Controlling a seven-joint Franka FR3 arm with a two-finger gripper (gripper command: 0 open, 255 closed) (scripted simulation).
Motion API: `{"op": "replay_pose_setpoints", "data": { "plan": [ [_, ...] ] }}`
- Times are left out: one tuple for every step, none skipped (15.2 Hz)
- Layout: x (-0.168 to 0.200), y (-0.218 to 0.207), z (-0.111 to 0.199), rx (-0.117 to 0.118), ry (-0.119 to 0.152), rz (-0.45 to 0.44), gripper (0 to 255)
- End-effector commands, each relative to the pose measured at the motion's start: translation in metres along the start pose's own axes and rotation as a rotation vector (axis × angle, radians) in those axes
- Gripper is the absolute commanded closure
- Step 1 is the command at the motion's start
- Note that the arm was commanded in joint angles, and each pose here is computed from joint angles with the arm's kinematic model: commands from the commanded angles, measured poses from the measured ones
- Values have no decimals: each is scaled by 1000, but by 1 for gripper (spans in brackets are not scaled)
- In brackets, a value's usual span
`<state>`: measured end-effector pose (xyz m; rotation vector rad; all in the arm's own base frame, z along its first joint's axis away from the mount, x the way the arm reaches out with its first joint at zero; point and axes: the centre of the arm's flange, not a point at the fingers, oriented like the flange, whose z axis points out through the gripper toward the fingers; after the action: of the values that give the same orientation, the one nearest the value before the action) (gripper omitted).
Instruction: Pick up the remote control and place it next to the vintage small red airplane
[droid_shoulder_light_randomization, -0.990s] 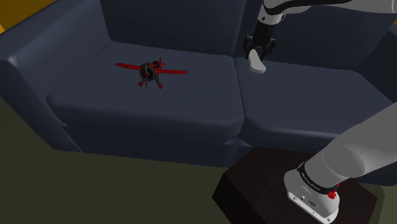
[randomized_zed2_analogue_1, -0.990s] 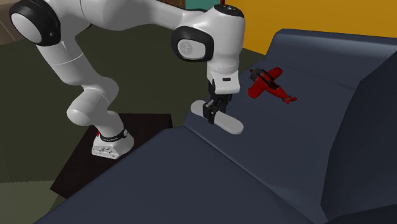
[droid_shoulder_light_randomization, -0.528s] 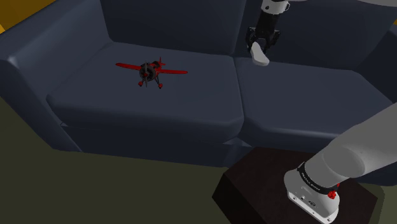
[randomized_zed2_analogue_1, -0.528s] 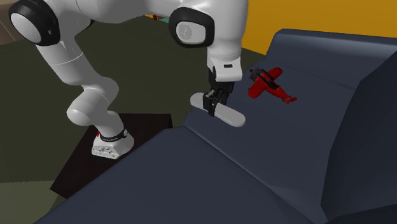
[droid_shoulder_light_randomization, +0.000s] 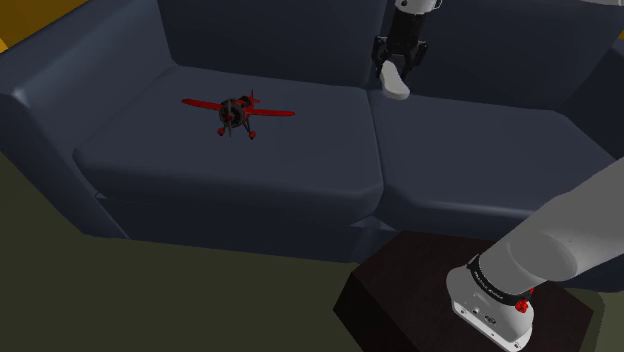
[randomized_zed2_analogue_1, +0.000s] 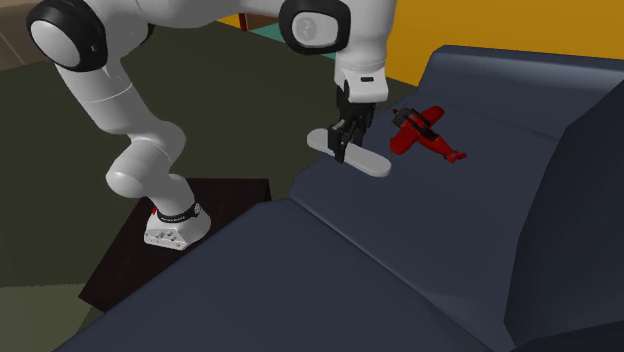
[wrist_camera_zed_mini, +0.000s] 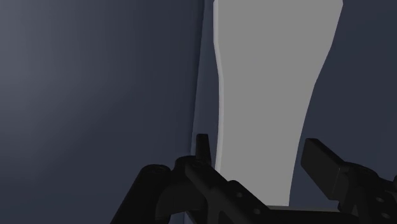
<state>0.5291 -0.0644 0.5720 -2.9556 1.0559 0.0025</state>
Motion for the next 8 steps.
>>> {"op": "replay_pose_setpoints", "data": {
  "plan": [
    [-8,-25,-1,0,0,1,255],
    [-13,-37,-1,0,0,1,255],
    [-17,-50,-1,0,0,1,255],
    [-21,-62,-1,0,0,1,255],
    [-26,-75,-2,0,0,1,255],
    [-30,-87,-2,0,0,1,255],
    [-35,-99,-2,0,0,1,255],
    [-39,-112,-2,0,0,1,255]
  ]
}}
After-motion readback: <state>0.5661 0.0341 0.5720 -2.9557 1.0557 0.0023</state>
